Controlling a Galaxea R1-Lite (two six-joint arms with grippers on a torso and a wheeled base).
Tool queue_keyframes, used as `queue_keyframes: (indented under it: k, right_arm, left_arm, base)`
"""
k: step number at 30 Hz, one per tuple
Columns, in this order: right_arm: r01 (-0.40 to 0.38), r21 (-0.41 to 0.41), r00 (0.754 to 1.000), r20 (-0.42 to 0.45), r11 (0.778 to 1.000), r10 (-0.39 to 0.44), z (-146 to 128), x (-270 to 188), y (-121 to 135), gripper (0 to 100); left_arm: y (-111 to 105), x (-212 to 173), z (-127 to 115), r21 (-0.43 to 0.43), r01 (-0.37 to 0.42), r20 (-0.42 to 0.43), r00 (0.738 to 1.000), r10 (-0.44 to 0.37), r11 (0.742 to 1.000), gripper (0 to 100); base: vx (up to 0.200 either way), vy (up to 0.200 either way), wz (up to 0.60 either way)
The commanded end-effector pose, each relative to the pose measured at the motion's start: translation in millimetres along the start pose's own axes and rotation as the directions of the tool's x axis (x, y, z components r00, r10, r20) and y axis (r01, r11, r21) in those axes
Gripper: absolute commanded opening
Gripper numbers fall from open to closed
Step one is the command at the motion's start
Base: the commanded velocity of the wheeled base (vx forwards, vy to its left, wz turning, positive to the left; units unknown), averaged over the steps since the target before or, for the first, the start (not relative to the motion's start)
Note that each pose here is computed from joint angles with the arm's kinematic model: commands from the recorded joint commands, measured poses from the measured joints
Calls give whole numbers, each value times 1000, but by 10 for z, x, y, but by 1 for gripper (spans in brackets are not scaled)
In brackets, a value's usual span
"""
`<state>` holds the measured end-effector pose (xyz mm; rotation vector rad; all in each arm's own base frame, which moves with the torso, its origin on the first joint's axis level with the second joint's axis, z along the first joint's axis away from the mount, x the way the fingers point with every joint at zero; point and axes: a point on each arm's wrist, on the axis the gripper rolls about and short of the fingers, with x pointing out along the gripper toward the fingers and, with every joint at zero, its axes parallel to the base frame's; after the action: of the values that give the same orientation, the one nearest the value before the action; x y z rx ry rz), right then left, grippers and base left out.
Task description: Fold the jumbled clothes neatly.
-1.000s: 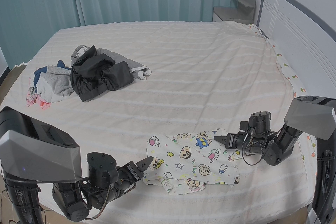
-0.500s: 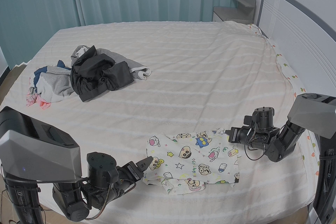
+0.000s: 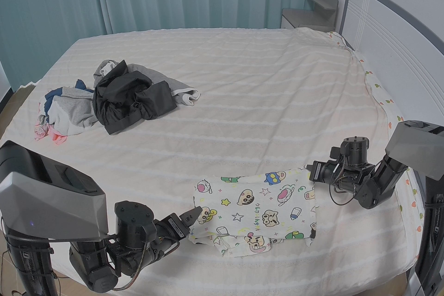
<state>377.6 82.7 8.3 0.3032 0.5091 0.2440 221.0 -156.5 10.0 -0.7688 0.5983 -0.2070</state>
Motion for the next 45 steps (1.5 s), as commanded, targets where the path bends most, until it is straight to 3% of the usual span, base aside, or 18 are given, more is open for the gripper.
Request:
queue_keyframes:
  k: [1, 11, 12, 16, 20, 22, 25, 27, 31, 37, 41, 45]
  right_arm:
    - [4, 3, 1000, 1, 1000, -4, 8, -9, -15, 0]
    - [13, 6, 1000, -10, 1000, -13, -8, -22, -38, 0]
    - [16, 7, 1000, -12, 1000, -16, -16, -21, -42, 100]
    - [58, 10, 998, 17, 998, -58, 27, -43, -65, 100]
    - [93, 44, 989, 107, 995, -98, 300, -318, -76, 100]
    - [83, 68, 986, 140, 994, -92, 419, -509, -28, 100]
    - [13, 141, 971, 233, 990, -46, 635, -1225, 221, 100]
    - [-15, 141, 965, 260, 990, -22, 642, -1538, 316, 100]
    - [-87, 111, 922, 385, 990, 38, 622, -2567, 493, 100]
    - [-106, 111, 908, 415, 988, 51, 431, -3433, 517, 100]
    - [-134, 77, 885, 457, 988, 85, 446, -3751, 578, 100]
    - [-125, 72, 870, 488, 990, 75, 455, -3929, 599, 100]
  left_arm:
    - [3, 2, 2, -1, -1, 1, 1000, 1, 1000, 100]
    - [0, 4, 4, -1, 0, 2, 1000, 0, 1000, 100]
    - [3, 2, 2, -1, -1, 1, 1000, 1, 1000, 100]
    - [8, 4, 4, -1, -4, 3, 1000, 4, 1000, 100]
    - [26, 11, 41, -2, -9, 14, 1000, 9, 1000, 100]
    - [21, 12, 49, 13, -7, 18, 1000, 7, 1000, 100]
    - [-1, -7, 63, 112, -2, 25, 1000, -1, 994, 100]
    - [-6, -24, 72, 150, -7, 35, 999, 1, 989, 100]
    - [-42, -33, 113, 232, -7, 61, 998, -7, 973, 100]
    - [-86, 67, 237, 377, -38, 88, 996, 5, 925, 100]
    - [-160, 191, 316, 382, -76, 69, 996, 54, 921, 100]
    - [-242, 192, 366, 316, -86, 0, 996, 90, 945, 100]
  base:
    - [0, 0, 0]
    - [0, 0, 0]
    - [0, 0, 0]
    - [0, 0, 0]
    - [0, 0, 0]
    - [0, 0, 0]
    - [0, 0, 0]
    - [0, 0, 0]
    - [0, 0, 0]
    - [0, 0, 0]
    - [0, 0, 0]
    - [0, 0, 0]
